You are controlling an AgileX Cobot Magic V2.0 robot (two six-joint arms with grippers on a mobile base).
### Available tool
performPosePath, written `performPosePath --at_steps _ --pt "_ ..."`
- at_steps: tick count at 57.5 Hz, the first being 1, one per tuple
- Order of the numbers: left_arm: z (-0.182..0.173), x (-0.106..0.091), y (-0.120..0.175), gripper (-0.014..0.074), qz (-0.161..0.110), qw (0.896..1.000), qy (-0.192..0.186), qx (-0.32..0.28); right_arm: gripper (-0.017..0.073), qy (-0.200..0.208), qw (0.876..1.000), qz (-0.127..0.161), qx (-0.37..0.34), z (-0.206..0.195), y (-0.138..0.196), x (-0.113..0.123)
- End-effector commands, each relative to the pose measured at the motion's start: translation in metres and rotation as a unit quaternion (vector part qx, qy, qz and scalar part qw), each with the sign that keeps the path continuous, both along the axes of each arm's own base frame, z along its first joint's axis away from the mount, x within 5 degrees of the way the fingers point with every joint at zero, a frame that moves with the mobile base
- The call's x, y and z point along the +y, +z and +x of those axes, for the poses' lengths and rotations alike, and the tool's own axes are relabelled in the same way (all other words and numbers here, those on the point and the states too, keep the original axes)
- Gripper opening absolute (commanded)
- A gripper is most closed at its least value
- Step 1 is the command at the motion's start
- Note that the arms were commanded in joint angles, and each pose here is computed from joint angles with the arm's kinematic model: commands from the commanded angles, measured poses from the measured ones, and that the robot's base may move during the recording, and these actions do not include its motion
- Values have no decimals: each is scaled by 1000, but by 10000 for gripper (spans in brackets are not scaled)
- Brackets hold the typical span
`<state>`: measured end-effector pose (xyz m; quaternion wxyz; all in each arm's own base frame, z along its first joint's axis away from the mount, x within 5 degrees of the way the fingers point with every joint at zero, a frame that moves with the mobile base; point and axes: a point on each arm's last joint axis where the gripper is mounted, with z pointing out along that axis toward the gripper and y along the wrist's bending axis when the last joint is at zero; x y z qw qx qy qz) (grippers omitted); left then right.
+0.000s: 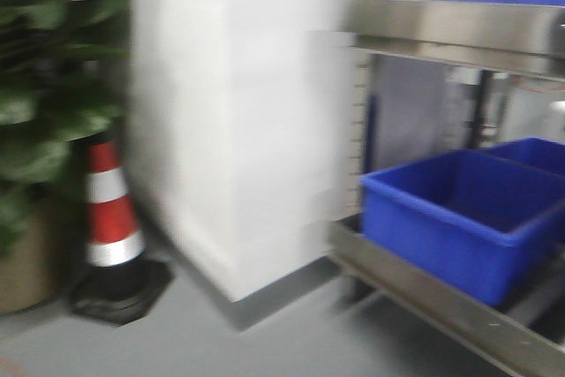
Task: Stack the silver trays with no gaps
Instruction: 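Drive the base to the other bin rack holding the tray, then raise the held tray above the upper shelf of the rack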
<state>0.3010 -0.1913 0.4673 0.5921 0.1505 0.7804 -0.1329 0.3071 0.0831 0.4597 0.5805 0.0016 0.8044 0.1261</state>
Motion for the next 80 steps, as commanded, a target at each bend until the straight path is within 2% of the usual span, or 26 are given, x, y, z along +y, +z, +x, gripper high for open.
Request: performPosePath --at_steps 1,80 --pt "-4 -2 10 11 -19 999 -14 -29 -78 9 999 7 -38 -4 12 2" --pt "-4 -2 10 11 -18 999 -14 -30 -78 9 999 7 -38 -4 12 2"
